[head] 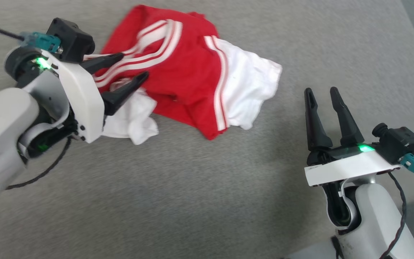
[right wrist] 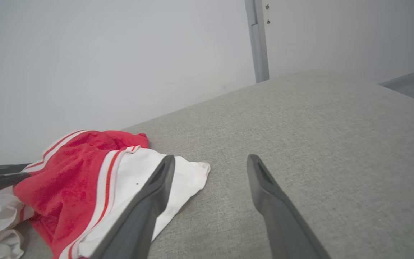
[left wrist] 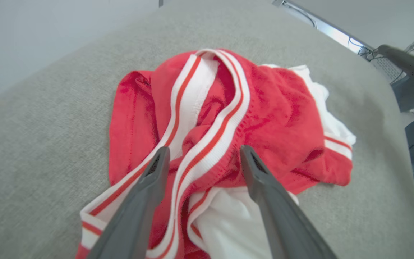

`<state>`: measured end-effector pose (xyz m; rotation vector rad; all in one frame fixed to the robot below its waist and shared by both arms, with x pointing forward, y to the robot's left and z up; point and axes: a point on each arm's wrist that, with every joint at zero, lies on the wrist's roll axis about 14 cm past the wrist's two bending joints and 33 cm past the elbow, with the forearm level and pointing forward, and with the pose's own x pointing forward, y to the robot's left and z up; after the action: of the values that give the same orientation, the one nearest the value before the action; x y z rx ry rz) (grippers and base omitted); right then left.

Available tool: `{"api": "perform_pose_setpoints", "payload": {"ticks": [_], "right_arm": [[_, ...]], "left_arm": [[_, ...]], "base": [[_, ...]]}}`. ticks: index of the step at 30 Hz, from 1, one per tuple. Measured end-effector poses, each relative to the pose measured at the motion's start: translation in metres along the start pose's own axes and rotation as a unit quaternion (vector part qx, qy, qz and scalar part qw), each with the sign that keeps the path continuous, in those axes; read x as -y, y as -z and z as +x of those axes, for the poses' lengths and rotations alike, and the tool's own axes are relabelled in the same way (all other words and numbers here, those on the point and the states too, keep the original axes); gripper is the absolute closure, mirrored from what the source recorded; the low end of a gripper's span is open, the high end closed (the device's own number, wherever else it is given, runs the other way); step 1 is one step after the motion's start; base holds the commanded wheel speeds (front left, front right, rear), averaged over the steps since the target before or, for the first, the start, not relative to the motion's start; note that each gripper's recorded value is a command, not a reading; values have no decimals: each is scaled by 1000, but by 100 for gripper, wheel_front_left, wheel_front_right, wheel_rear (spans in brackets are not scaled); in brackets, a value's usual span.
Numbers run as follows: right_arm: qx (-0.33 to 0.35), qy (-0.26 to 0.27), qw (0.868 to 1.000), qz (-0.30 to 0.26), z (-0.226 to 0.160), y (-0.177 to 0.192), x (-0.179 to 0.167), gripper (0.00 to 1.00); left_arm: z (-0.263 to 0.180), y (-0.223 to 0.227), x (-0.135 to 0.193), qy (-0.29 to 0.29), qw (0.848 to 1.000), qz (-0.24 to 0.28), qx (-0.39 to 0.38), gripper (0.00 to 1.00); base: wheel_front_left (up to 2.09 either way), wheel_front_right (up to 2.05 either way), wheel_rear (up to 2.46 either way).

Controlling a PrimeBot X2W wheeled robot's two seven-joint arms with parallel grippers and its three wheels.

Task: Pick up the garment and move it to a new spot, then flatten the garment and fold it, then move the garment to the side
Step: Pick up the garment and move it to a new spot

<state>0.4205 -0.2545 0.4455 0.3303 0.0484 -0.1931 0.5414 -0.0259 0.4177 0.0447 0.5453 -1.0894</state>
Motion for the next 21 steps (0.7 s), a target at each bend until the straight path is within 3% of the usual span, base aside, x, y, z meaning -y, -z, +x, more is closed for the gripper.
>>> {"api": "perform_pose_setpoints", "payload": {"ticks": [4,10,15,16,21], "right_arm": [[1,-25,1000,-14,5,0,-15,0],[10,-60,998,-36,10,-5,-39,0],[8,-70,996,-56,4,-3,-46,0],[8,-70,996,-56,4,-3,-46,0],[4,-76,995,-67,-3,0,-50,0]], "left_arm": [[-27,-12,1,-24,997,-28,61,0],[-77,13,-8,-99,982,-105,118,0],[-127,58,-17,-199,951,-194,138,0],[-127,58,-17,-199,951,-194,138,0],[-172,86,-15,-277,920,-220,167,0]], "base": [[0,0,0],[0,0,0],[0,0,0],[0,0,0],[0,0,0]]}}
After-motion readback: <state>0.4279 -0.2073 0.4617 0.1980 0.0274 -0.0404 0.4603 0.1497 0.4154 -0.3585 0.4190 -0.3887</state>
